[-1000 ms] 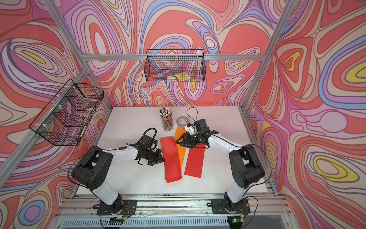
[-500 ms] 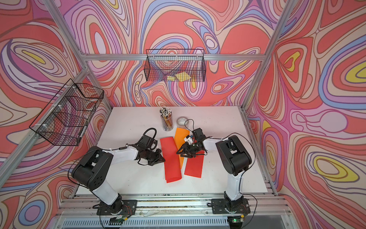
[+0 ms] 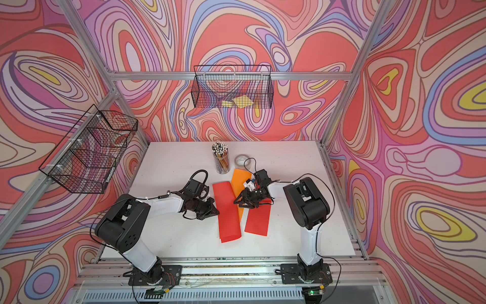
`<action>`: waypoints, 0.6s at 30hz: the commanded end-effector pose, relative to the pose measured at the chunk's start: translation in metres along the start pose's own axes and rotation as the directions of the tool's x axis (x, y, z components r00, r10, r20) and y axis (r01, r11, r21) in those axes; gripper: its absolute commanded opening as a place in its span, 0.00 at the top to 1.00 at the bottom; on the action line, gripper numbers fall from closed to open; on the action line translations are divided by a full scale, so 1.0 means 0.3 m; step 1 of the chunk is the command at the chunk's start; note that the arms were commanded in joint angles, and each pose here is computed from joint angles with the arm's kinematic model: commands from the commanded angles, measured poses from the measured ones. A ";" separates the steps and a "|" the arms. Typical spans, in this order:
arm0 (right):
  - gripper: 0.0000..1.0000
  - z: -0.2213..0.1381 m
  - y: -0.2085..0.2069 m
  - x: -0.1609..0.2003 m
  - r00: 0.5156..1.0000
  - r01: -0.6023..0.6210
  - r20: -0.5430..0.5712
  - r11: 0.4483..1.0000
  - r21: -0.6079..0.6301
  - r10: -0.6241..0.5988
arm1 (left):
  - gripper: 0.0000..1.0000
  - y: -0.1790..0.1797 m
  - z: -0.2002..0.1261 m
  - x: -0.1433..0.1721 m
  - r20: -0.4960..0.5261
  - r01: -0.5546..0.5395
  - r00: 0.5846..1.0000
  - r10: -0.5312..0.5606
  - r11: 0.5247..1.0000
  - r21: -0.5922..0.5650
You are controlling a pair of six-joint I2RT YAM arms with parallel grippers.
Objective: Fold the rectangular paper in half along the long edge
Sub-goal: Fold the paper.
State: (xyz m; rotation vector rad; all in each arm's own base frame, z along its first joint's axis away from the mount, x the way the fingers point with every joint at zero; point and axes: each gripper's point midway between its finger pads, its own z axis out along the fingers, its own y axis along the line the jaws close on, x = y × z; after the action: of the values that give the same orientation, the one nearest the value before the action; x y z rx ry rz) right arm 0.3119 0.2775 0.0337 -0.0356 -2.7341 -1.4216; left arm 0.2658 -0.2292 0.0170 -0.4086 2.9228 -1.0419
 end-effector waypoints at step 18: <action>0.67 0.055 0.015 -0.002 1.000 0.018 -0.015 0.999 -0.026 -0.018 | 1.00 0.081 0.014 0.038 -0.020 0.028 0.999 -0.030 0.997 -0.073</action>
State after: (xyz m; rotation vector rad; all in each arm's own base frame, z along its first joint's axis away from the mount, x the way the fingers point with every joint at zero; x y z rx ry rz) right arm 0.3098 0.2900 0.0312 -0.0089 -2.7170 -1.4415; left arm 0.2655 -0.2295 0.0168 -0.4052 2.9191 -1.0480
